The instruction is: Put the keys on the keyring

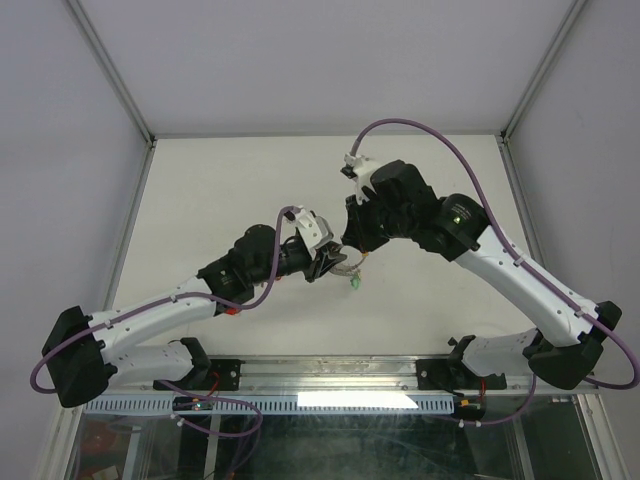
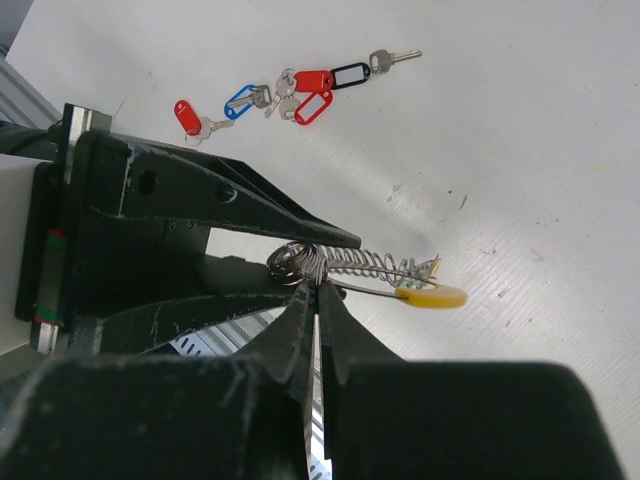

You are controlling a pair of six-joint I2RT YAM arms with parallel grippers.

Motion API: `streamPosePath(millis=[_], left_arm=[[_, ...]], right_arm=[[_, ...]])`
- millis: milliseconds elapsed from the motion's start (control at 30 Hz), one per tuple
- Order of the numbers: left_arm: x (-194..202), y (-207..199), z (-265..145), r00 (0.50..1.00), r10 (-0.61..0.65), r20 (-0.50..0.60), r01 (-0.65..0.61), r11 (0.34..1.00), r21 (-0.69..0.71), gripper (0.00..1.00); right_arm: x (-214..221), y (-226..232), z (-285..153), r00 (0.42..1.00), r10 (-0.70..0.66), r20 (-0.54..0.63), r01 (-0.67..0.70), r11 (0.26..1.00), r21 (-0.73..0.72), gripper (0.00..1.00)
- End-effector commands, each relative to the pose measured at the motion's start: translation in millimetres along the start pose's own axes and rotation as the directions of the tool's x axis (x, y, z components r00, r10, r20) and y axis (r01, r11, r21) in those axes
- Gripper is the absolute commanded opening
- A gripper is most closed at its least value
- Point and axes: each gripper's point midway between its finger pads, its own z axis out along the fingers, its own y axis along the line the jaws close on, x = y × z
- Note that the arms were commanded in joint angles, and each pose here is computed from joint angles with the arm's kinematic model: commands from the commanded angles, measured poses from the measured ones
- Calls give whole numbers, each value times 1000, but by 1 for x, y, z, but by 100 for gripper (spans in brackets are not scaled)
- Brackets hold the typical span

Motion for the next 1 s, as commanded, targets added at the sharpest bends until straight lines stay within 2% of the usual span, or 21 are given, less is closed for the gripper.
streamPosePath(millis=[0,300,633,967], left_arm=[[-29,4,4,997,44,63,-44,999,-6,25],[-33,11,4,996,50,67,-48,998,-42,0],[-35,11,3,996,57,68,-54,997,-46,0],[-35,13,2,996,62,69,-58,996,-62,0]], right_arm=[[-25,13,-16,996,18,83,-14,999,-47,0],[-19,11,-16,998,19,57,-17,999,-37,0],[-9,-1,-11,1000,25,7,-25,999,24,0],[3,2,-2,997,38,-60,-39,999,-8,0]])
